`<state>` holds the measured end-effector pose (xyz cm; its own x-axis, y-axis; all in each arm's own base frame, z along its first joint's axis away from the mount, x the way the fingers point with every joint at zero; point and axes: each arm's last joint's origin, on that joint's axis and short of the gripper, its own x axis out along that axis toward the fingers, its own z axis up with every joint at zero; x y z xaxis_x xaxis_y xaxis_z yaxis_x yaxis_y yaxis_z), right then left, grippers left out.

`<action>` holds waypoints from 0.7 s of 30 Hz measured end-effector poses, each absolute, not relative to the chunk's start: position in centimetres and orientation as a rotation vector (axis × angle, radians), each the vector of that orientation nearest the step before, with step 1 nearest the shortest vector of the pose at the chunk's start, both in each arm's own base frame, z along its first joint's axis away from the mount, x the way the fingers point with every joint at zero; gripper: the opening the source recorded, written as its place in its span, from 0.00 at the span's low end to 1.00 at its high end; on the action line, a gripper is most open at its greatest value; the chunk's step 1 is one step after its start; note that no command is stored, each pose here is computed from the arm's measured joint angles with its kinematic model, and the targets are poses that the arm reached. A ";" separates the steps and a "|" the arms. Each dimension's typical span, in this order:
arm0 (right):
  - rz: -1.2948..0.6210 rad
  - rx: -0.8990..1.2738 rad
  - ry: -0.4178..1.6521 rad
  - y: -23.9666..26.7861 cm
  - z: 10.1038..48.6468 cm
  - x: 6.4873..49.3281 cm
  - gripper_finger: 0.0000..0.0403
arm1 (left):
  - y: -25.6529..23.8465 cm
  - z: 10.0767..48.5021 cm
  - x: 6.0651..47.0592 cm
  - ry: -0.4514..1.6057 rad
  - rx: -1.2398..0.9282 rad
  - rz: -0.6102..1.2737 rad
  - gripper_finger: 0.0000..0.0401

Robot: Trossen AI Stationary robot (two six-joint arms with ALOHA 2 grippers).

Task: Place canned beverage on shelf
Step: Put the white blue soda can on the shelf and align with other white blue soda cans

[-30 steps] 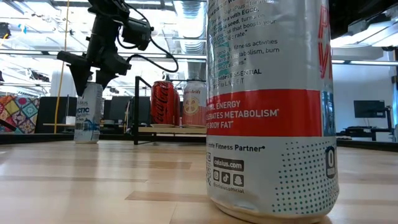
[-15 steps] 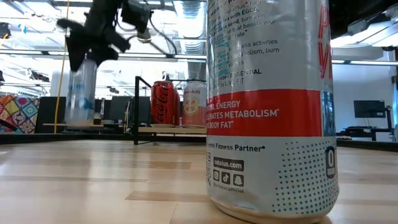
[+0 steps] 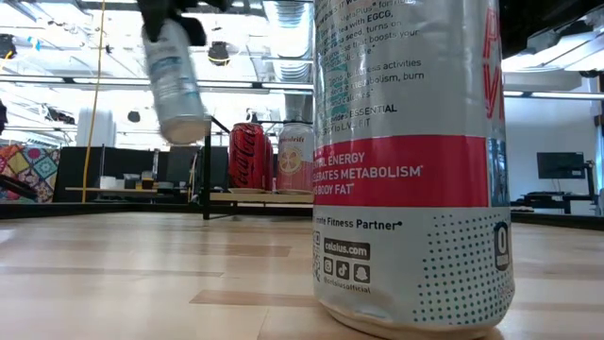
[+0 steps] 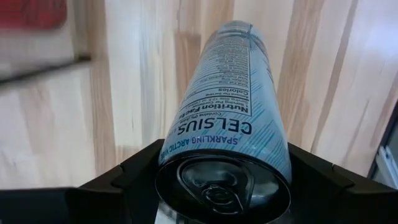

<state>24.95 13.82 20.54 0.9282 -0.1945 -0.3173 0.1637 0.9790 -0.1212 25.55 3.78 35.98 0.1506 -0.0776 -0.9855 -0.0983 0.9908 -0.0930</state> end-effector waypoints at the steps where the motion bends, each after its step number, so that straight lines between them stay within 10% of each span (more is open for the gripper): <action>1: -0.184 -0.093 0.334 13.8 20.5 24.9 0.07 | 3.5 36.0 26.3 1.418 -0.136 0.008 0.62; 21: -0.208 -0.177 0.414 14.7 19.6 23.6 0.07 | 6.0 32.7 41.8 1.370 0.418 -0.013 0.62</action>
